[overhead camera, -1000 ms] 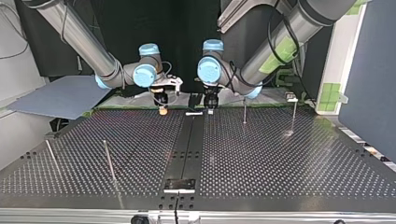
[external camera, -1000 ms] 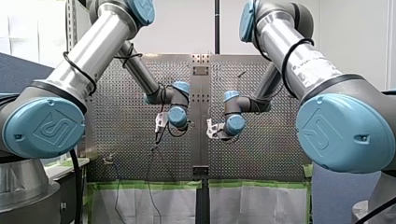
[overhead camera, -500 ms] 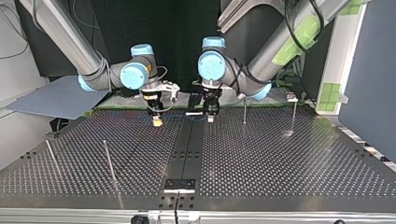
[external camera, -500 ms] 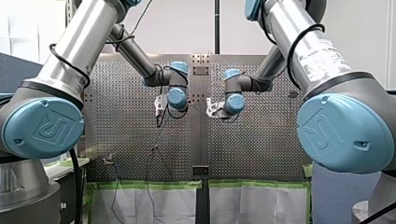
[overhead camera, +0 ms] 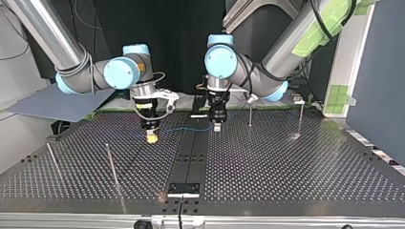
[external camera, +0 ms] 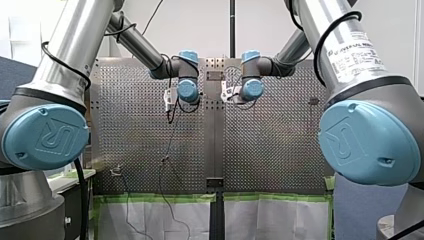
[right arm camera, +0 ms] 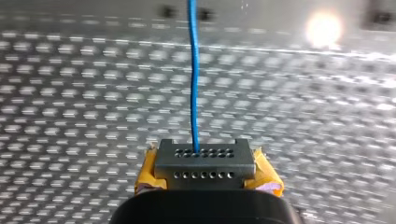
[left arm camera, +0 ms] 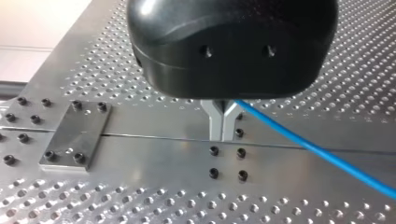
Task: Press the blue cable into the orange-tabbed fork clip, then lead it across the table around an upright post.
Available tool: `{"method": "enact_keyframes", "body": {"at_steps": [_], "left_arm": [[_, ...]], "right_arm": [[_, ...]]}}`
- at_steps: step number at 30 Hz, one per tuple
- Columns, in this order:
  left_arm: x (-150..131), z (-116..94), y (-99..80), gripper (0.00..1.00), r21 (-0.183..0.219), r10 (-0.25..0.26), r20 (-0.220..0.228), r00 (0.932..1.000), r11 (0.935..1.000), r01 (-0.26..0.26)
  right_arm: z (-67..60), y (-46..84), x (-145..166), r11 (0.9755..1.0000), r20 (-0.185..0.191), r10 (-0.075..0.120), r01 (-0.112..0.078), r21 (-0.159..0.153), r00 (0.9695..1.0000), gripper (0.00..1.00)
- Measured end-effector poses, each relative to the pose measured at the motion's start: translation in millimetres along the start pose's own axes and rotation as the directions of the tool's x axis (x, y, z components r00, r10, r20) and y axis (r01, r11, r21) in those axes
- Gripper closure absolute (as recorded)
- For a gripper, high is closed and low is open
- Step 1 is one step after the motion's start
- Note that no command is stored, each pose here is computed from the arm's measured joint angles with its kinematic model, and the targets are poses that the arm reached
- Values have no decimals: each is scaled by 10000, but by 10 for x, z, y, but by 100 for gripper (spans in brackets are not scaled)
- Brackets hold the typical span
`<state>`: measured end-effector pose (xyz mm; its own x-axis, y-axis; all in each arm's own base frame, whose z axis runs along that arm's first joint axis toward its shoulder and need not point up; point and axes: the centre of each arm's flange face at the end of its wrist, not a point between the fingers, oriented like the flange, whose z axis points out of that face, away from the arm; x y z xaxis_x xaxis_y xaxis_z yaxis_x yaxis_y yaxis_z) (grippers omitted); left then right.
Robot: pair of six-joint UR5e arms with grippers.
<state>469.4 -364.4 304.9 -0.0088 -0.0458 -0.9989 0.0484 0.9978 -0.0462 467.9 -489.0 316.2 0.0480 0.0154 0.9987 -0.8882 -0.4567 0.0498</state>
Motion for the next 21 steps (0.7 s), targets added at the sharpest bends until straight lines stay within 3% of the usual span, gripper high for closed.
{"method": "enact_keyframes", "body": {"at_steps": [5,11,17,21], "left_arm": [[-24,-2,-2,100,28,-59,52,10000,10000,59],[-117,46,-36,100,67,-161,319,9994,9999,159],[-322,129,-90,100,95,-317,585,9978,9995,312],[-467,171,-138,100,128,-364,721,9967,9993,355]], "right_arm": [[-61,11,367,10000,-510,48,-48,-3,9987,100],[-174,39,756,9999,-1066,111,-114,-25,9942,100],[-340,73,1196,9998,-1644,178,-189,-47,9862,100],[-467,117,1476,9996,-2059,240,-269,-114,9783,100]]}}
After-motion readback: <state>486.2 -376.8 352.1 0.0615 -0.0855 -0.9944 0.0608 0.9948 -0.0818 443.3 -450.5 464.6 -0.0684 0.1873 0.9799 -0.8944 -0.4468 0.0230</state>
